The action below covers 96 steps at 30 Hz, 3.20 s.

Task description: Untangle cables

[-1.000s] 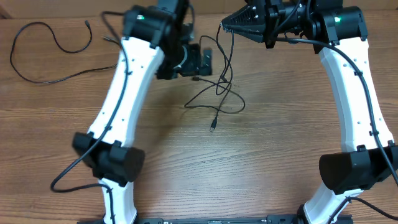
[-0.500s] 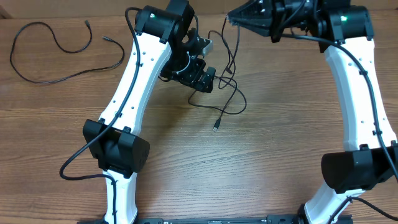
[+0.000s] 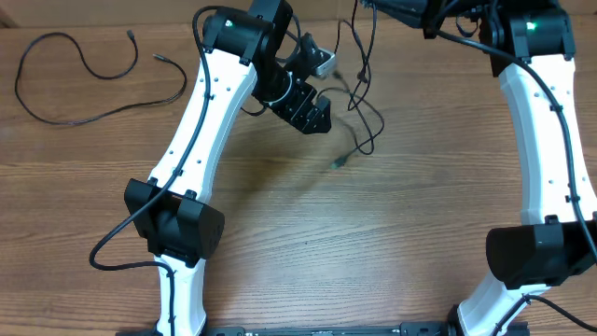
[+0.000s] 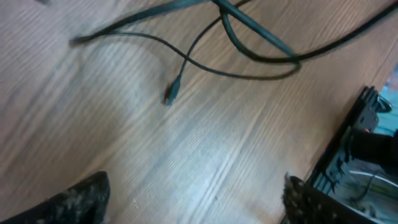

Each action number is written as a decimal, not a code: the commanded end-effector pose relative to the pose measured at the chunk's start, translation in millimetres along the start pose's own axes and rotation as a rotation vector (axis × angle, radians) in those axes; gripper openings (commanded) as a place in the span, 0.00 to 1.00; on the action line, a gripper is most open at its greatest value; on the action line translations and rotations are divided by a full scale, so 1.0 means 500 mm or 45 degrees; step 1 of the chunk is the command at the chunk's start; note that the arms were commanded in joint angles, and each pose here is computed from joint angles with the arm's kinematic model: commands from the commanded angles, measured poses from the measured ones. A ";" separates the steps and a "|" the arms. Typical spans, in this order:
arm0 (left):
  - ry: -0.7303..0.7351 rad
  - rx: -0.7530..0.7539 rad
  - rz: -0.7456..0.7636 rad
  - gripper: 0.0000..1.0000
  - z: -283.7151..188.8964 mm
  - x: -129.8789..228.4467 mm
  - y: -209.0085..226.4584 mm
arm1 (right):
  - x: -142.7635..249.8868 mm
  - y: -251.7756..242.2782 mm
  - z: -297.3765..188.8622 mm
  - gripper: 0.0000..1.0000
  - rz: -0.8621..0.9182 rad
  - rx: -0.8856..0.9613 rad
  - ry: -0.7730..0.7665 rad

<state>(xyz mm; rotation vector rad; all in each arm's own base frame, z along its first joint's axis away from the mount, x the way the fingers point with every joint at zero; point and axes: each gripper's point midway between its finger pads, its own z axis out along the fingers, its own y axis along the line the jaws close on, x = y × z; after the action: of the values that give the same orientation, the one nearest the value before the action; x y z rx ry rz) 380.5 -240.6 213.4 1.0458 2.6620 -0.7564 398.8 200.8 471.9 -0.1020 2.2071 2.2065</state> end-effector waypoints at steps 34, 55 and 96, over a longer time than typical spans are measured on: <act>-0.244 -0.041 0.244 0.88 0.054 -0.097 0.033 | 0.037 0.054 -0.006 0.04 -0.020 -0.004 0.012; -0.434 0.070 0.365 0.78 0.059 -0.159 0.008 | 0.037 0.054 -0.006 0.04 -0.063 -0.005 0.012; -0.348 0.064 0.255 0.23 0.095 -0.119 0.038 | 0.037 0.055 -0.006 0.04 -0.101 -0.005 0.011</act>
<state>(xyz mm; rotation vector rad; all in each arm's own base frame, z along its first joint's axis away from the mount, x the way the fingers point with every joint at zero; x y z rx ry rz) 437.5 -290.8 182.0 1.1560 2.2605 -0.8335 398.1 200.8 474.4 -0.0889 2.2162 2.2178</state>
